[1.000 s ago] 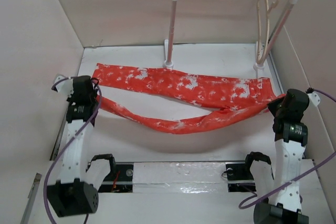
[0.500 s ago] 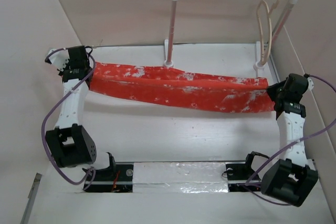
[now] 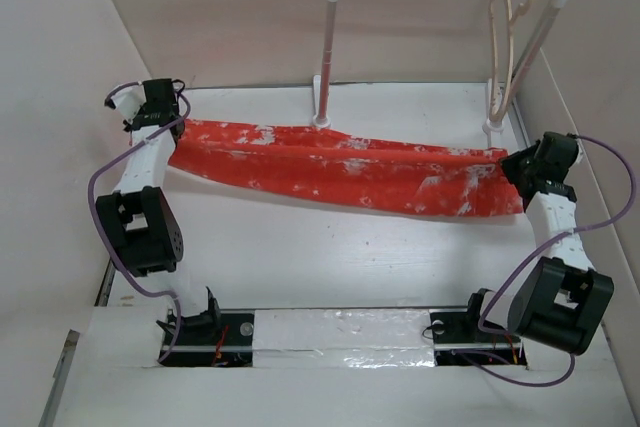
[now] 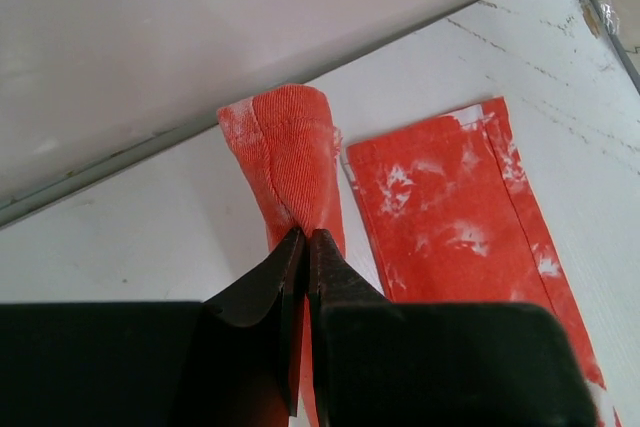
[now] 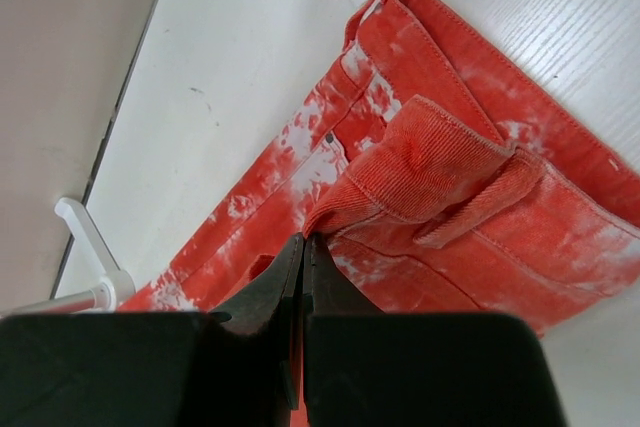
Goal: Place the trousers on the hanger
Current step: Fold the trousers at the center of the board.
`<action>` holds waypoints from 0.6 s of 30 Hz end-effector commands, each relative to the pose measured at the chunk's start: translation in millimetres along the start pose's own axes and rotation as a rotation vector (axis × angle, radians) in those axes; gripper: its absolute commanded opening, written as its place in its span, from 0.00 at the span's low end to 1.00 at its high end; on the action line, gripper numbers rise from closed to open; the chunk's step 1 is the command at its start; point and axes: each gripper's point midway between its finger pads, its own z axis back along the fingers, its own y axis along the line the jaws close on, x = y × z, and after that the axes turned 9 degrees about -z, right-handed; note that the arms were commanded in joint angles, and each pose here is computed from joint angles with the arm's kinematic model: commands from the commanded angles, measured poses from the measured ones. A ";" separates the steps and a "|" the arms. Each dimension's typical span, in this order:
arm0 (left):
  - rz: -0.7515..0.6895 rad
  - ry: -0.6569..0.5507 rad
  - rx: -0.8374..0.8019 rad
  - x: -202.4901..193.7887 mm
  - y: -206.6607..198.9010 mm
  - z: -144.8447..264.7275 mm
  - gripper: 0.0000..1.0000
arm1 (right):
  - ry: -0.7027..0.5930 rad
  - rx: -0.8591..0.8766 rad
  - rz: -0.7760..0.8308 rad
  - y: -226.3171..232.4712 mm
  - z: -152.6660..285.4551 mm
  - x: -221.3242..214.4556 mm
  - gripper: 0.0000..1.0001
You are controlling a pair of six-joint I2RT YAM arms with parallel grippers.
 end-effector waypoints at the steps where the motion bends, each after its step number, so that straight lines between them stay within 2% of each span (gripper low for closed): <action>1: 0.072 -0.164 0.047 64.2 4.6 -0.1 0.00 | -0.212 0.097 -0.011 36.1 -0.3 58.0 0.01; 7: 0.033 -0.160 0.023 67.0 -29.2 -13.5 0.00 | -0.187 0.103 0.003 53.9 -21.5 49.9 0.01; 12: -0.006 -0.133 0.020 55.6 -54.1 -36.7 0.00 | -0.229 0.110 0.005 67.1 -36.2 59.6 0.01; 16: -0.022 -0.119 0.006 58.0 -76.7 -54.7 0.00 | -0.221 0.061 0.016 59.5 -61.1 56.1 0.02; 18: -0.066 -0.097 0.009 42.6 -91.0 -71.4 0.00 | -0.222 0.049 0.018 57.4 -69.4 56.4 0.03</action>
